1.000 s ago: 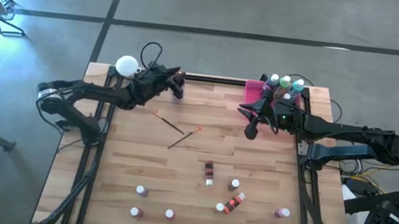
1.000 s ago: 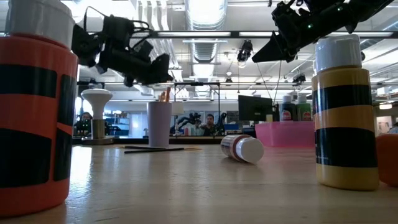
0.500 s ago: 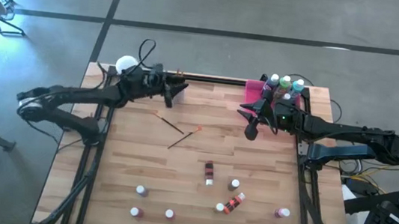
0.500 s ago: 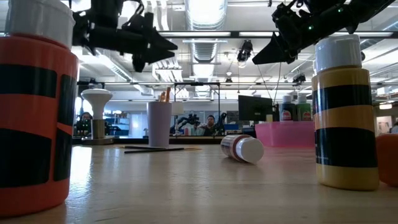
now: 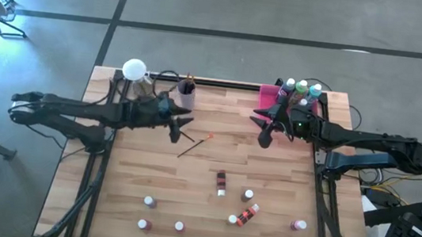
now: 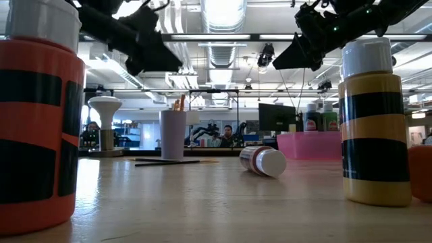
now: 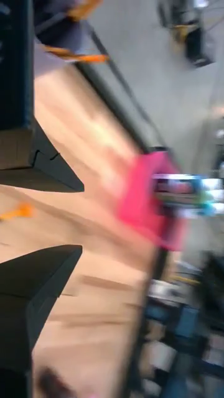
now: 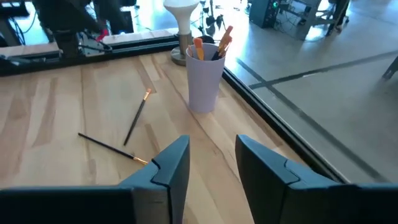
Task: Pick & Place Paint Supplies
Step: Put the small black paint bottle into the pink bin
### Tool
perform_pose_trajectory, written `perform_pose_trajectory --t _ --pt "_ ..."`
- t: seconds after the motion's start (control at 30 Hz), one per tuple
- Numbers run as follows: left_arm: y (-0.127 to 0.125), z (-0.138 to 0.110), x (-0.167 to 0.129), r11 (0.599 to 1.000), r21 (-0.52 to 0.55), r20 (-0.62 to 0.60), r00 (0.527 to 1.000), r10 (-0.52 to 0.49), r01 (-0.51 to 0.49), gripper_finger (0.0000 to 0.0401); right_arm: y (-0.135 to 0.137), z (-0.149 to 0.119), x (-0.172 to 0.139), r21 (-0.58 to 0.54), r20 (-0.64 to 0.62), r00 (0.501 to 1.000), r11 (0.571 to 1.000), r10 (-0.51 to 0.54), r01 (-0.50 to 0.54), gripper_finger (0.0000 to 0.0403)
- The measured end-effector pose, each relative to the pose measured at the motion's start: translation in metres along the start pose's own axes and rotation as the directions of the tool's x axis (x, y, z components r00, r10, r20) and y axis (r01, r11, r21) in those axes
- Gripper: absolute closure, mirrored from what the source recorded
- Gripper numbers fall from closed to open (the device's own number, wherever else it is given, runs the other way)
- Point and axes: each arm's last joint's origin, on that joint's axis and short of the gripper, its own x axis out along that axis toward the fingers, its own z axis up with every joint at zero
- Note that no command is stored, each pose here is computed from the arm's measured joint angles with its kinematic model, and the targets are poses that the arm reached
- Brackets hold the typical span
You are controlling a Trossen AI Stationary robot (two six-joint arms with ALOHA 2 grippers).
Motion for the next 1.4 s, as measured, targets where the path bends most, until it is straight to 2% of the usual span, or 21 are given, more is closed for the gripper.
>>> perform_pose_trajectory --t 0.13,0.4,0.53,0.63,0.77,1.03,1.13,1.23,1.4 --pt "0.003 -0.012 -0.005 0.999 0.030 -0.152 0.988 0.027 -0.022 0.0248 0.001 -0.005 0.006 0.047 -0.032 0.999 0.999 0.000 0.002 0.0267" --pt "0.006 -0.006 -0.017 0.993 0.032 -0.374 0.920 0.119 -0.116 0.0248 0.003 -0.009 0.021 0.047 -0.057 0.998 0.999 -0.001 0.004 0.0254" --pt "0.011 0.002 -0.024 0.954 0.037 -0.392 0.874 0.288 -0.298 0.0248 0.004 -0.009 0.025 0.036 -0.066 0.998 0.999 -0.002 0.004 0.0250" --pt "0.010 0.009 -0.024 0.946 -0.029 -0.368 0.883 0.291 -0.323 0.0248 0.004 -0.008 0.027 0.034 -0.073 0.997 0.999 -0.003 0.005 0.0250" --pt "0.010 0.011 -0.026 0.946 -0.033 -0.395 0.874 0.283 -0.322 0.0248 0.004 -0.005 0.027 0.036 -0.065 0.998 0.999 -0.002 0.004 0.0261" --pt "0.021 -0.001 -0.037 0.883 -0.041 -0.543 0.752 0.374 -0.468 0.0250 0.004 -0.005 0.027 0.040 -0.066 0.998 0.999 0.003 0.000 0.0292" --pt "0.023 -0.002 -0.038 0.923 0.134 -0.560 0.741 0.370 -0.360 0.0250 0.004 -0.005 0.027 0.041 -0.064 0.998 0.999 0.004 -0.001 0.0303" --pt "0.024 -0.003 -0.038 0.937 0.251 -0.580 0.737 0.345 -0.241 0.0250 0.004 -0.001 0.027 0.043 -0.054 0.999 0.999 0.004 -0.002 0.0314" --pt "0.034 -0.005 -0.037 0.965 0.182 -0.639 0.723 0.261 -0.187 0.0250 0.005 0.000 0.027 0.044 -0.048 0.999 0.999 0.004 -0.002 0.0330"
